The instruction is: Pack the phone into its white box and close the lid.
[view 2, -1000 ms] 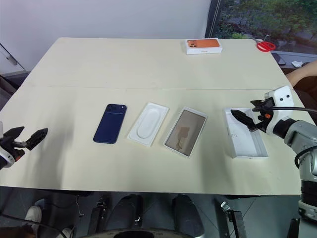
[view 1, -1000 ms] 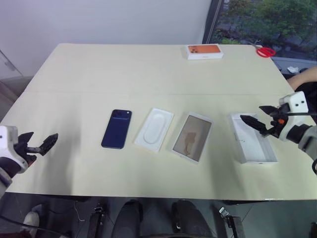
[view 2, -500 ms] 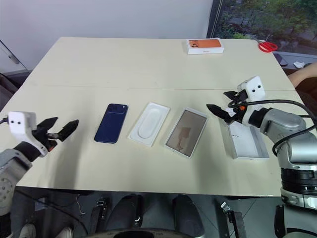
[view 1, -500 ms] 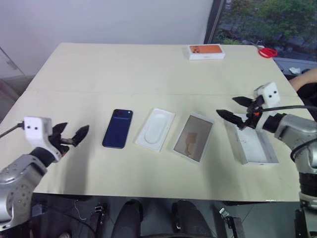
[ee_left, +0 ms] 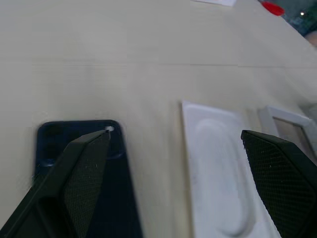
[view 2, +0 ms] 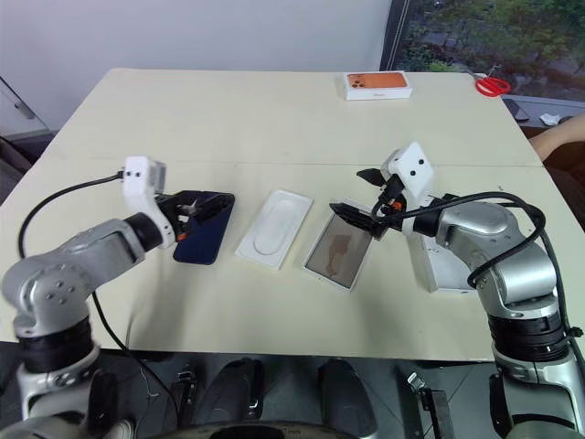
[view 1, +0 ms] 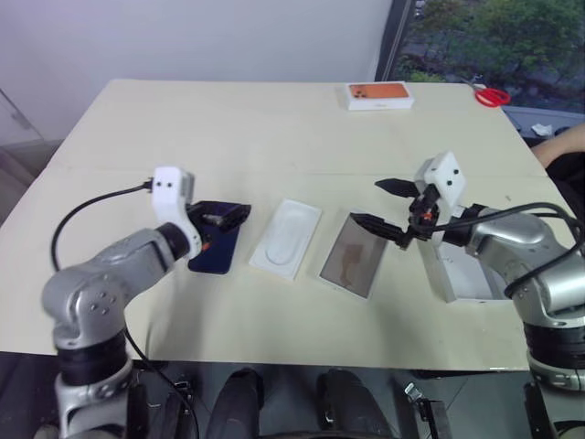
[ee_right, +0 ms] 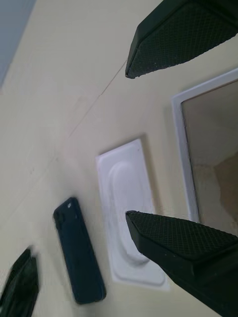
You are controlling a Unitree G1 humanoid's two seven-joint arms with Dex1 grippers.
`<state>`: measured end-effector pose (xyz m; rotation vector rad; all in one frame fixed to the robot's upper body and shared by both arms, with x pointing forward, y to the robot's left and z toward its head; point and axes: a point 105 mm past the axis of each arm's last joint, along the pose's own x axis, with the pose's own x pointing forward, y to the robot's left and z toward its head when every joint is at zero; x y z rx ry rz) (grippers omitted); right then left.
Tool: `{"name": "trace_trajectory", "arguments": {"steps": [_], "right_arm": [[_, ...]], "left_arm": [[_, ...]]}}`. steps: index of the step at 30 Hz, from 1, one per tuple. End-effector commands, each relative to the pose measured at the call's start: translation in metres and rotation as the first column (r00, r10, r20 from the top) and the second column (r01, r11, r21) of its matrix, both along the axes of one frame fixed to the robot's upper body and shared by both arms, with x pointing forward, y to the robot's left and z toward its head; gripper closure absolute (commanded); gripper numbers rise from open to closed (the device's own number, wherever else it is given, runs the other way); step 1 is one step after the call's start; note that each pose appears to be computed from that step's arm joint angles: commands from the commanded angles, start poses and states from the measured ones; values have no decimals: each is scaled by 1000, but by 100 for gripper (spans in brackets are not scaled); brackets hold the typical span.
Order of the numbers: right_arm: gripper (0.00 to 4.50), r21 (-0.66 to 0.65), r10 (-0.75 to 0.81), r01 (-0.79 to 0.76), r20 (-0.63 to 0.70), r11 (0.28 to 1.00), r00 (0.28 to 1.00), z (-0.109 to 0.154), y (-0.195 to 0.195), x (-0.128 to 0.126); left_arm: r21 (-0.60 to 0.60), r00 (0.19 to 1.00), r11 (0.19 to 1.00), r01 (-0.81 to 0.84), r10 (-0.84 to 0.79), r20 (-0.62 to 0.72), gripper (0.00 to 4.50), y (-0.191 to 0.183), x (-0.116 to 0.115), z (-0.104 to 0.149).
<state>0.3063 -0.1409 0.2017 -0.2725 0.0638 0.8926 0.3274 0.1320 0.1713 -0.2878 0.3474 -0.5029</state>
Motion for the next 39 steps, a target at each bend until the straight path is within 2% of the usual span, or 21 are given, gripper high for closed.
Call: {"name": "trace_trajectory", "arguments": {"steps": [1,6,10,15,21,24,31,34,39], "right_arm": [[3,32,15,-16,42,999,999,11,9,-8],[3,55,-17,15,21,998,1000,5,7,-14],[3,76,-35,34,14,997,999,5,4,-16],[3,68,-30,29,1,997,1000,1,4,-23],[3,76,-62,61,11,995,998,2,1,-19],[0,68,-60,59,6,996,998,0,1,-19],[0,-43,-14,12,-44,999,999,-17,-5,-30],[0,-53,0,-2,-47,999,999,-17,-6,-32],[0,-58,-9,7,-44,998,999,-17,-8,-32]], "left_arm": [[38,993,999,6,-1,-116,5,-11,11,-5],[73,959,997,27,-5,-284,5,-28,22,-17],[97,949,995,24,8,-315,5,-28,26,-20],[72,921,985,154,-117,-371,5,-45,18,-29],[116,888,970,212,-142,-437,5,-40,7,-47],[107,886,973,203,-136,-443,89,-38,5,-49],[77,888,982,175,-124,-443,443,-32,6,-47],[39,891,987,157,-125,-436,447,-29,7,-43],[-160,922,984,79,-133,-365,447,-19,17,-14]]}}
